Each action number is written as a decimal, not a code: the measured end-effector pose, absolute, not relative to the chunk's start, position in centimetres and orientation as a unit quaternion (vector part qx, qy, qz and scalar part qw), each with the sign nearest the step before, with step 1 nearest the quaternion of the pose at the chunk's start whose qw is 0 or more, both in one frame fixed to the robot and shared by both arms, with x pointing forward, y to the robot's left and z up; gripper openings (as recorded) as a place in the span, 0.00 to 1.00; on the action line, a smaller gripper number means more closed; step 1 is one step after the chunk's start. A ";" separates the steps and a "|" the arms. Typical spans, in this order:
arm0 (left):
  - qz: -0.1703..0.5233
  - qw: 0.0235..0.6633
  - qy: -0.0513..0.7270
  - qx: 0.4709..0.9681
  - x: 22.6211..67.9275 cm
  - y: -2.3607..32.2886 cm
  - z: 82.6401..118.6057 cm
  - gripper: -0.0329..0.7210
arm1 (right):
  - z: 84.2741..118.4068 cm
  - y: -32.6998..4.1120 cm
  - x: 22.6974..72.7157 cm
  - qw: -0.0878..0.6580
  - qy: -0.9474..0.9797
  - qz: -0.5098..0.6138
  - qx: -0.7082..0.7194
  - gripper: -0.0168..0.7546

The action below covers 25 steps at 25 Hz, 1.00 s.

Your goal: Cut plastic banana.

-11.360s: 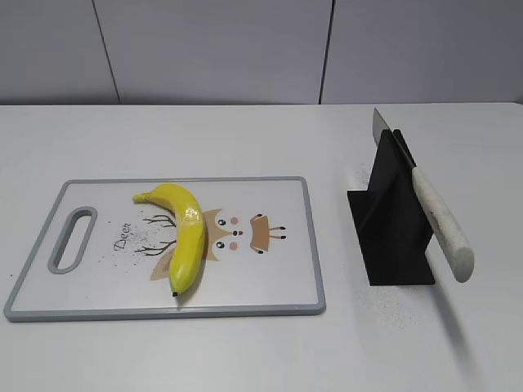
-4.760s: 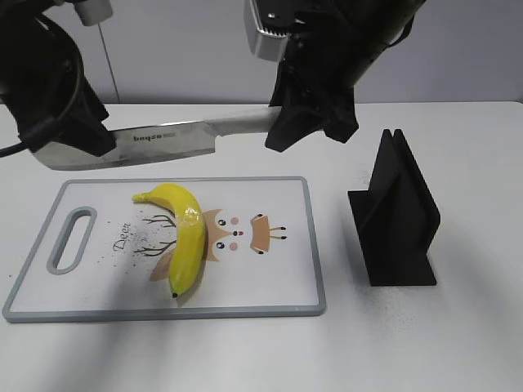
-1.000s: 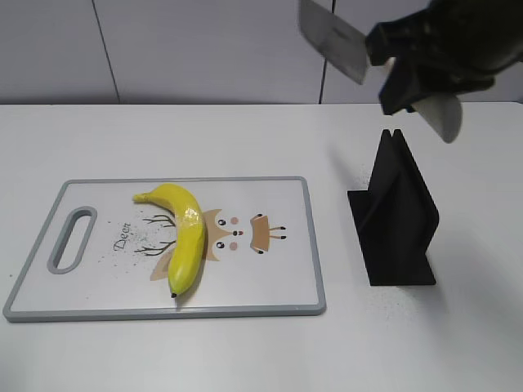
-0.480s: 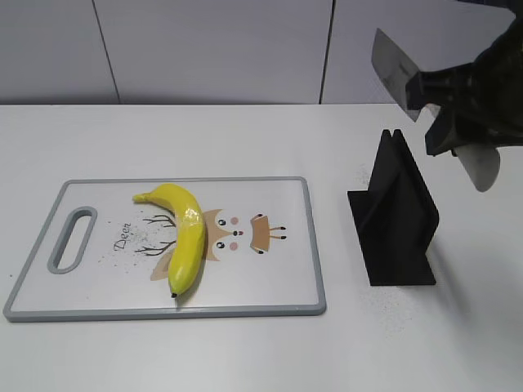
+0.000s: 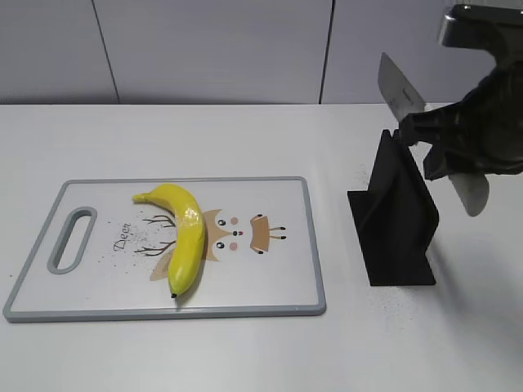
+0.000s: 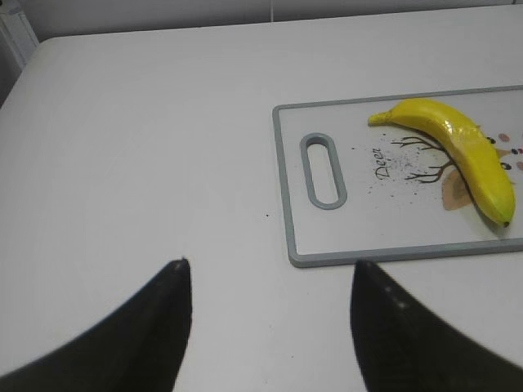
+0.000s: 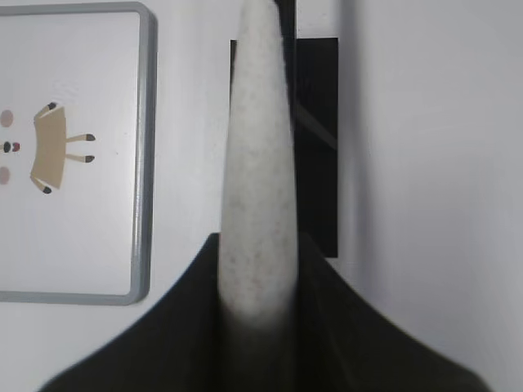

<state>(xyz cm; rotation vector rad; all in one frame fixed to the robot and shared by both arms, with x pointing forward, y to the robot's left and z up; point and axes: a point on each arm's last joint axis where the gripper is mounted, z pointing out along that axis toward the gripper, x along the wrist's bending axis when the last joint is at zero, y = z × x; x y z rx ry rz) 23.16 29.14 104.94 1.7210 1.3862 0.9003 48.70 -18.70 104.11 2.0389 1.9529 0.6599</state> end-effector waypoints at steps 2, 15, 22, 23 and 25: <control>0.350 0.370 0.538 0.672 23.2 29.1 104.9 0.83 | 103.4 -18.5 49.1 0.118 0.671 0.217 0.699 0.23; 0.349 0.371 0.537 0.673 23.2 29.1 104.9 0.82 | 99.6 -17.8 50.4 0.088 0.682 0.140 0.713 0.23; 0.349 0.371 0.538 0.672 23.2 29.1 104.9 0.82 | 98.7 -17.8 49.5 0.050 0.706 0.095 0.700 0.80; 0.349 0.371 0.537 0.672 23.2 29.1 104.9 0.82 | 98.9 -17.8 49.3 0.048 0.709 0.096 0.697 0.82; 0.349 0.371 0.538 0.672 23.2 29.1 104.9 0.82 | 99.9 -18.0 48.8 0.049 0.711 0.106 0.694 0.84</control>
